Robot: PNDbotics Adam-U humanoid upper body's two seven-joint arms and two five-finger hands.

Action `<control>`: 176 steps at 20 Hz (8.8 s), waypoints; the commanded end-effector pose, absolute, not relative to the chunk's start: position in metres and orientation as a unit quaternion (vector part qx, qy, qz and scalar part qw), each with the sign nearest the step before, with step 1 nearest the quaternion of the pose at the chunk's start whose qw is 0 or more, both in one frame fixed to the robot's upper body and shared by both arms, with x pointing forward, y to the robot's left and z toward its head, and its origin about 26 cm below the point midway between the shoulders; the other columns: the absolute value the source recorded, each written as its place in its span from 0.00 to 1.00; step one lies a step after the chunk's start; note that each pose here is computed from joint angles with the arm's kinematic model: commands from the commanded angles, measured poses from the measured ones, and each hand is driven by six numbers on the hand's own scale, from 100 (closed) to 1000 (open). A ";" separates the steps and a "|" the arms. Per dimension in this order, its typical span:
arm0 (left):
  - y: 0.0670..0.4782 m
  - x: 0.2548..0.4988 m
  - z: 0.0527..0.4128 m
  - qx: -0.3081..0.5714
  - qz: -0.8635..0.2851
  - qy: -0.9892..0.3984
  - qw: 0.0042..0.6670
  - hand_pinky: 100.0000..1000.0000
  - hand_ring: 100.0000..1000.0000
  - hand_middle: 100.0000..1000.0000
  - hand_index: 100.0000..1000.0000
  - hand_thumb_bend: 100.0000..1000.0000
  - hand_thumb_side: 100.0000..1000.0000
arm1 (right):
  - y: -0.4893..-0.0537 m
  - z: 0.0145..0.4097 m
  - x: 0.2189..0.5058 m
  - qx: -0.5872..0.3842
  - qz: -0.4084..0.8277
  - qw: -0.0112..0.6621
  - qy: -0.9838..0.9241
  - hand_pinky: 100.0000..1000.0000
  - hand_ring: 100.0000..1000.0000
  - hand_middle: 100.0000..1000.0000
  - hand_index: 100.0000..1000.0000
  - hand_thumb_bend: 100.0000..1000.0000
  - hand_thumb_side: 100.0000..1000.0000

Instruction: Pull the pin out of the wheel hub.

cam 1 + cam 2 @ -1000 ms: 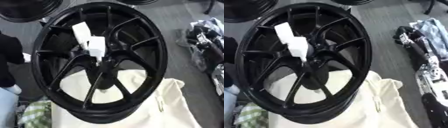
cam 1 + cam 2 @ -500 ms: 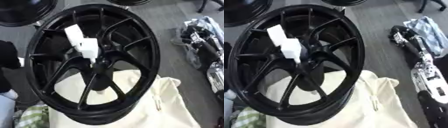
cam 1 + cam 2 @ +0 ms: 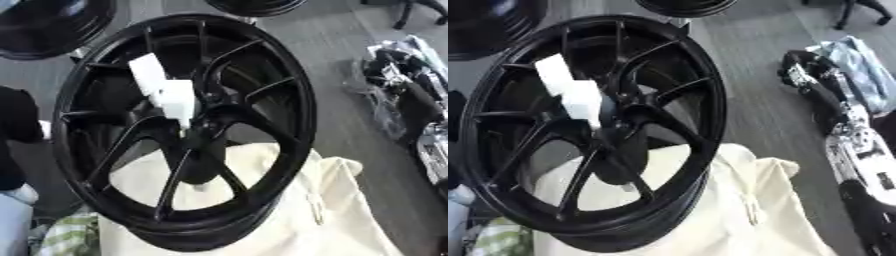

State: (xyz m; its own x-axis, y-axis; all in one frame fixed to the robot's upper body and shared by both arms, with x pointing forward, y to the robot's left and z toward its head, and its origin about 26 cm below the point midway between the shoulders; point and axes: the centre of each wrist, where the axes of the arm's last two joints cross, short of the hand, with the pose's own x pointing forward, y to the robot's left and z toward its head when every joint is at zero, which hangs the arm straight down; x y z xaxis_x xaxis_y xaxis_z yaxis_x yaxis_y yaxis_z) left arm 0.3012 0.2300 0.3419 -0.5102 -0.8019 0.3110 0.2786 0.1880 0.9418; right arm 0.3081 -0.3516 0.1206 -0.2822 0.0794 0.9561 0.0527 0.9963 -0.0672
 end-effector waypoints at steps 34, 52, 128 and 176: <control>0.149 0.385 0.349 0.233 -0.700 -0.517 0.434 0.85 0.80 0.78 0.84 0.34 0.54 | -0.354 0.122 0.308 -0.037 0.019 0.607 -0.794 0.78 0.69 0.59 0.71 0.17 0.31; 0.121 0.354 0.338 0.264 -0.682 -0.538 0.420 0.88 0.81 0.79 0.83 0.38 0.38 | -0.355 0.115 0.306 -0.041 0.016 0.615 -0.787 0.78 0.69 0.59 0.71 0.18 0.32; 0.145 0.387 0.292 0.258 -0.687 -0.467 0.493 0.87 0.80 0.76 0.72 0.27 0.45 | -0.350 0.110 0.306 -0.041 0.023 0.620 -0.783 0.79 0.69 0.59 0.71 0.16 0.35; 0.203 0.330 0.387 0.304 -0.578 -0.628 0.422 0.82 0.72 0.62 0.32 0.00 0.00 | -0.353 0.109 0.304 -0.046 0.019 0.622 -0.781 0.80 0.69 0.59 0.71 0.13 0.39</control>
State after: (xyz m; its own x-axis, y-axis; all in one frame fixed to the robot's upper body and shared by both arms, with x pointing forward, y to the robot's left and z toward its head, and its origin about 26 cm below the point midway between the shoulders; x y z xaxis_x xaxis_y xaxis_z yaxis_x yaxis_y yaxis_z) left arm 0.3418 0.1884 0.3638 -0.4780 -0.8600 0.1784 0.1802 0.1028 0.9782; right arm 0.3036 -0.3492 0.0977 -0.1920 0.0767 0.9784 0.0412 0.9967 -0.0701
